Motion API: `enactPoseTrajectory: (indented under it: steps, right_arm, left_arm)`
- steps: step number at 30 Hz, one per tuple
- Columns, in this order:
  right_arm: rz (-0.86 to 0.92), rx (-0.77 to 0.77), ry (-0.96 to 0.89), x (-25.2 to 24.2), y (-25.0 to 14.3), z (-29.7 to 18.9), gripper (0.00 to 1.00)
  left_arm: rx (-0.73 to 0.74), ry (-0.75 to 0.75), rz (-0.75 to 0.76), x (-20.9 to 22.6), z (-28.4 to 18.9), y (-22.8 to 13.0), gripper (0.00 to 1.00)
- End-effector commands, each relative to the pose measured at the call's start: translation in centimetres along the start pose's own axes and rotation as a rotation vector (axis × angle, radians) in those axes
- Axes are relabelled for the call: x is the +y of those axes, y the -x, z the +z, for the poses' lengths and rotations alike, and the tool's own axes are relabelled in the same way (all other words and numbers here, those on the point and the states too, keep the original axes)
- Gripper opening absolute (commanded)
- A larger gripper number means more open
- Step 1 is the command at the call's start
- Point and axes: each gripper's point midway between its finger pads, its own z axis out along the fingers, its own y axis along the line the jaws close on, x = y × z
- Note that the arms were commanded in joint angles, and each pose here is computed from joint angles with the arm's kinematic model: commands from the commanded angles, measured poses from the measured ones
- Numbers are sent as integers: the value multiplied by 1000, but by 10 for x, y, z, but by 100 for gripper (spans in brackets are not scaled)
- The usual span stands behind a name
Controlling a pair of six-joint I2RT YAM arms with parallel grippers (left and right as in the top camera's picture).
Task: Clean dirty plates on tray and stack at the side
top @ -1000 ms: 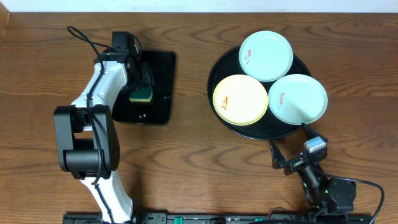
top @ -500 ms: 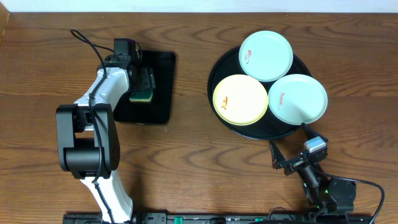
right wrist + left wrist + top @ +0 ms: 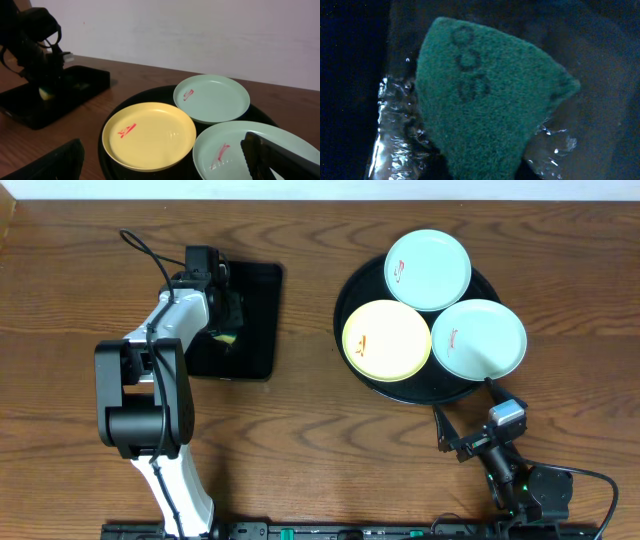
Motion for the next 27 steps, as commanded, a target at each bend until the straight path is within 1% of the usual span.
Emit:
enactPoseTrajectory:
  steps: [1, 3, 4, 6, 10, 14, 19, 23, 24, 25, 27]
  right_arm:
    - [-11, 1, 3, 1, -1, 0, 99]
    - [-11, 1, 3, 1, -1, 0, 99]
    - [-11, 1, 3, 1, -1, 0, 99]
    - [-11, 1, 3, 1, -1, 0, 99]
    - [-10, 1, 3, 1, -1, 0, 99]
    - [-11, 1, 3, 1, -1, 0, 99]
    - [-11, 1, 3, 1, -1, 0, 99]
    - [-11, 1, 3, 1, -1, 0, 99]
    - [-11, 1, 3, 1, -1, 0, 99]
    - [-10, 1, 3, 1, -1, 0, 99]
    - [-11, 1, 3, 1, -1, 0, 99]
  left_arm:
    - [-32, 1, -3, 1, -13, 9, 19]
    - [-75, -5, -2, -1, -29, 19, 19]
    - [-95, -8, -2, -1, -37, 23, 13]
    - [-136, -14, -1, -3, -54, 32, 8]
    - [-174, -20, -1, -4, -73, 38, 8]
    - [-123, -13, -6, -2, -65, 26, 8]
    - [-21, 2, -115, 2, -42, -1, 7]
    - [34, 11, -133, 4, -30, -13, 8]
    - [35, 11, -133, 4, -29, -14, 9]
    - [35, 11, -133, 4, -29, -14, 17]
    - [34, 10, -133, 4, -29, -13, 50]
